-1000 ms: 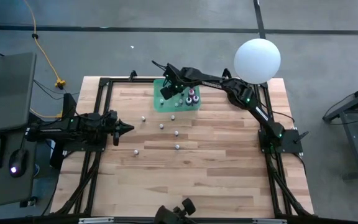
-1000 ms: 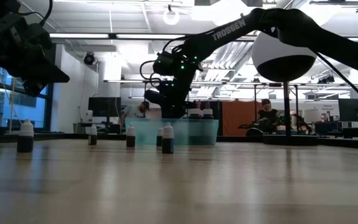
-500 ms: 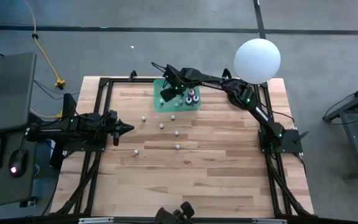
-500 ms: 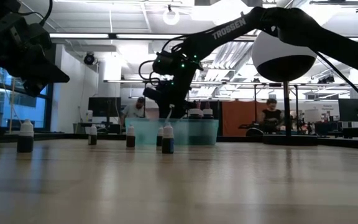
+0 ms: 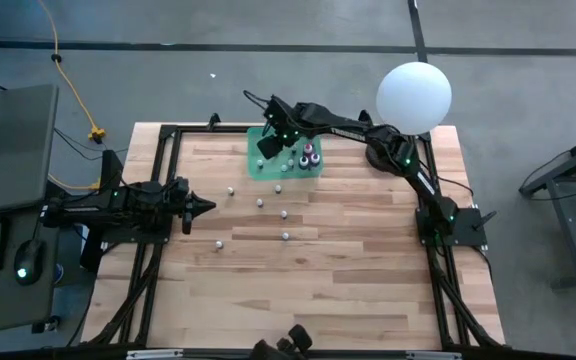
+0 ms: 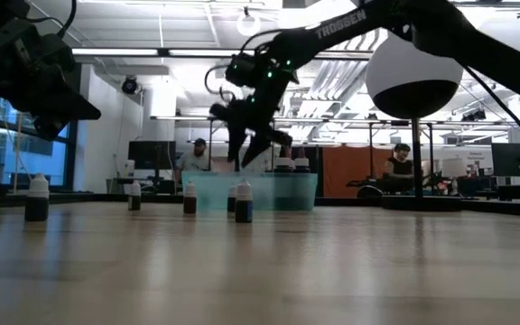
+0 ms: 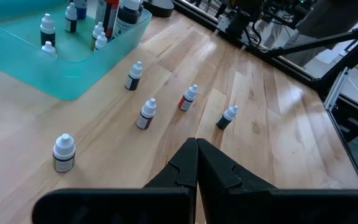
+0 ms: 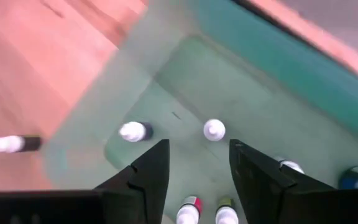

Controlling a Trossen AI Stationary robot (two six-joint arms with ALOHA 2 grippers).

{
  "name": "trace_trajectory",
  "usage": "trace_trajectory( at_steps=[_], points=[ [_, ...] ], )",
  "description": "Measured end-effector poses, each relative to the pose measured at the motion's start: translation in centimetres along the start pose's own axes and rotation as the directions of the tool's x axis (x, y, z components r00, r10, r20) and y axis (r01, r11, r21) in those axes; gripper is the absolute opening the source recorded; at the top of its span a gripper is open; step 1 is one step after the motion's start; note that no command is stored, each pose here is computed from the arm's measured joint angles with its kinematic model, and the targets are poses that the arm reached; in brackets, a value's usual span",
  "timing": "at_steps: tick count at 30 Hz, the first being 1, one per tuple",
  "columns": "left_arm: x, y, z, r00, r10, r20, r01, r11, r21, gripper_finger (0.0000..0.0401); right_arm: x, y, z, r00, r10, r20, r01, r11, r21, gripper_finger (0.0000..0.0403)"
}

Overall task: Pick & Place food coloring
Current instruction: Put the small blue food coloring into the bin

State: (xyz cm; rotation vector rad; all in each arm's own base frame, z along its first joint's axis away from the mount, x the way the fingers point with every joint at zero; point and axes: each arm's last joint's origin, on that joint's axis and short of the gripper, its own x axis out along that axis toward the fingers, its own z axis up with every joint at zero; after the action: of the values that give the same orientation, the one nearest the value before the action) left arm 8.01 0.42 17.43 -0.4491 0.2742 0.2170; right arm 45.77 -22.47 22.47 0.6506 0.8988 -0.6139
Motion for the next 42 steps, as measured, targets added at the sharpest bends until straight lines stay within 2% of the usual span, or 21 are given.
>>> trace_trajectory(
  at_steps=[7, 14, 19, 23, 31, 34, 39, 42],
  points=[
    [0.0, 0.0, 0.0, 1.0, 0.0, 0.001, 0.0, 1.0, 0.0, 0.0, -4.8, 1.5, 1.0, 0.991, 0.095, 0.094, -0.081, 0.986, -0.144, 0.0143],
    [0.0, 0.0, 0.0, 1.0, 0.0, 0.001, 0.0, 1.0, 0.0, 0.0, -9.1, 3.6, 0.9, 0.958, 0.262, 0.116, -0.216, 0.926, -0.31, 0.0138],
    [0.0, 0.0, 0.0, 1.0, 0.0, 0.0, 0.0, 1.0, 0.0, 0.0, -11.4, 4.6, -0.6, 0.932, 0.362, -0.02, -0.343, 0.862, -0.372, 0.0138],
    [0.0, 0.0, 0.0, 1.0, 0.0, 0.0, 0.0, 1.0, 0.0, 0.0, -13.0, 5.6, -3.0, 0.926, 0.334, -0.175, -0.377, 0.816, -0.439, 0.0138],
    [0.0, 0.0, 0.0, 1.0, 0.0, 0.0, 0.0, 1.0, 0.0, 0.0, -14.5, 8.6, -8.4, 0.876, 0.211, -0.434, -0.452, 0.673, -0.586, 0.0138],
    [0.0, 0.0, 0.0, 1.0, 0.0, 0.001, 0.0, 1.0, 0.0, 0.0, -14.1, 10.2, -10.3, 0.861, 0.191, -0.472, -0.482, 0.605, -0.634, 0.0138],
    [0.0, 0.0, 0.0, 1.0, 0.0, 0.0, 0.0, 1.0, 0.0, 0.0, -11.7, 12.8, -14.1, 0.857, 0.166, -0.487, -0.504, 0.46, -0.731, 0.0138],
    [0.0, 0.0, 0.0, 1.0, 0.0, 0.0, 0.0, 1.0, 0.0, 0.0, -9.5, 13.5, -16.5, 0.874, 0.125, -0.47, -0.477, 0.409, -0.778, 0.0139]
  ],
)
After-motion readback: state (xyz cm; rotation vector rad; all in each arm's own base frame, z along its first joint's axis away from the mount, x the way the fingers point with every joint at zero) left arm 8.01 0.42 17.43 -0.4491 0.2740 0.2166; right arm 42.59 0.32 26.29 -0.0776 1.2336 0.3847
